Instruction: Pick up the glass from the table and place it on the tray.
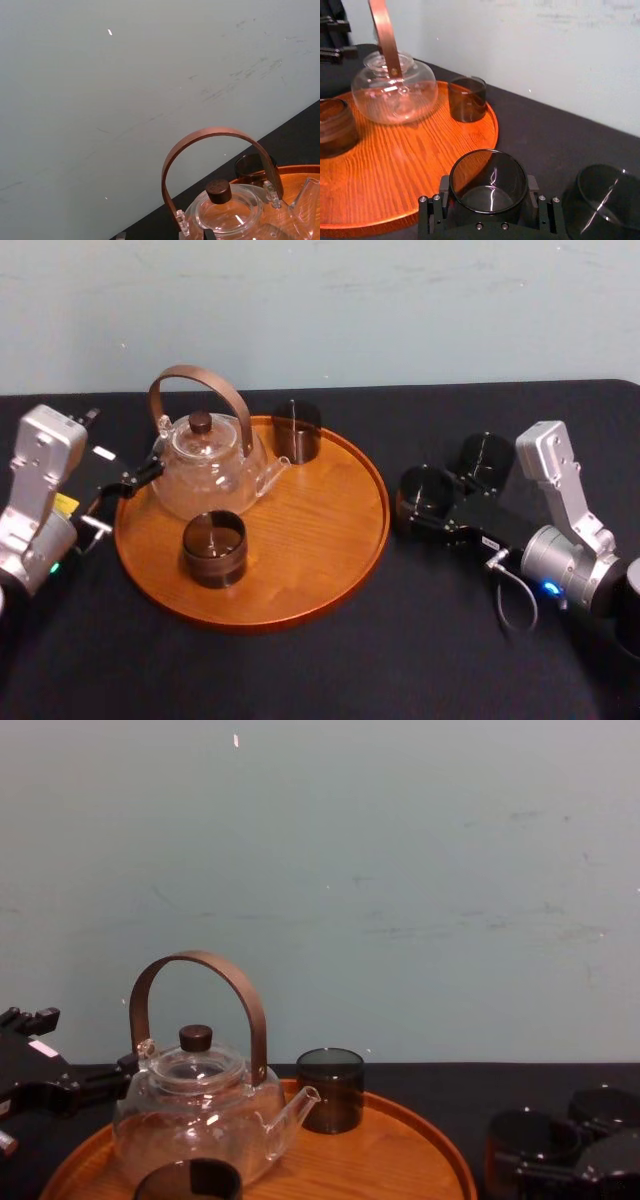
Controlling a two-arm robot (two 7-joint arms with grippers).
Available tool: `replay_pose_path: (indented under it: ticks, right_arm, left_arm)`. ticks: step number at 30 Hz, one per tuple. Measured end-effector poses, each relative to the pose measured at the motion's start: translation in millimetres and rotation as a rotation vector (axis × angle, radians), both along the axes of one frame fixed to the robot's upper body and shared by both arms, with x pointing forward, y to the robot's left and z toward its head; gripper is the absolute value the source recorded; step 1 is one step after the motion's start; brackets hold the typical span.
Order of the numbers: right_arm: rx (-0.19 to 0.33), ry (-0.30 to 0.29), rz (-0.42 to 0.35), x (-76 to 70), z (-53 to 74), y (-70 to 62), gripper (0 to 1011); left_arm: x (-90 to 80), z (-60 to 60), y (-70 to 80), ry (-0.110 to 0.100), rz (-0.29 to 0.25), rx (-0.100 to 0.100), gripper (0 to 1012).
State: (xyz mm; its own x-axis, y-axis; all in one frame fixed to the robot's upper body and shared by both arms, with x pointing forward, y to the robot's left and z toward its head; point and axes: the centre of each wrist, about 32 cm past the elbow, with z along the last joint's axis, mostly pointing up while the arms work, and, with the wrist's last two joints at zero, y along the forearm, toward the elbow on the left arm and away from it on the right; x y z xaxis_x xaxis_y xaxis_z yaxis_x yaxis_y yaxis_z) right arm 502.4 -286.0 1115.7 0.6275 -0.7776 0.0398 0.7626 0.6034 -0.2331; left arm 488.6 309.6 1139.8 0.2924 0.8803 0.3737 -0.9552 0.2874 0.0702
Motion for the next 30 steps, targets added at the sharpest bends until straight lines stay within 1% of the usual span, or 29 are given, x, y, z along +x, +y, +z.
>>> replay_pose_path:
  ticks: [7,11,15,24,30]
  right_arm:
    - [-0.009,-0.043,0.019,-5.8,14.3,2.9,900]
    - [-0.010,-0.056,0.031,-8.5,19.0,5.5,900]
    - [-0.008,-0.066,0.053,-12.0,23.6,11.0,901]
    - [0.005,-0.067,0.115,-13.5,25.4,26.4,901]
    - [0.024,-0.065,0.165,-11.7,22.6,43.0,901]
  left_arm:
    - [0.0,0.0,0.0,0.000,0.000,0.000,1001]
    - [0.0,0.0,0.0,0.000,0.000,0.000,1001]
    - [0.0,0.0,0.0,0.000,0.000,0.000,1001]
    - [0.0,0.0,0.0,0.000,0.000,0.000,1001]
    - [0.0,0.0,0.0,0.000,0.000,0.000,1001]
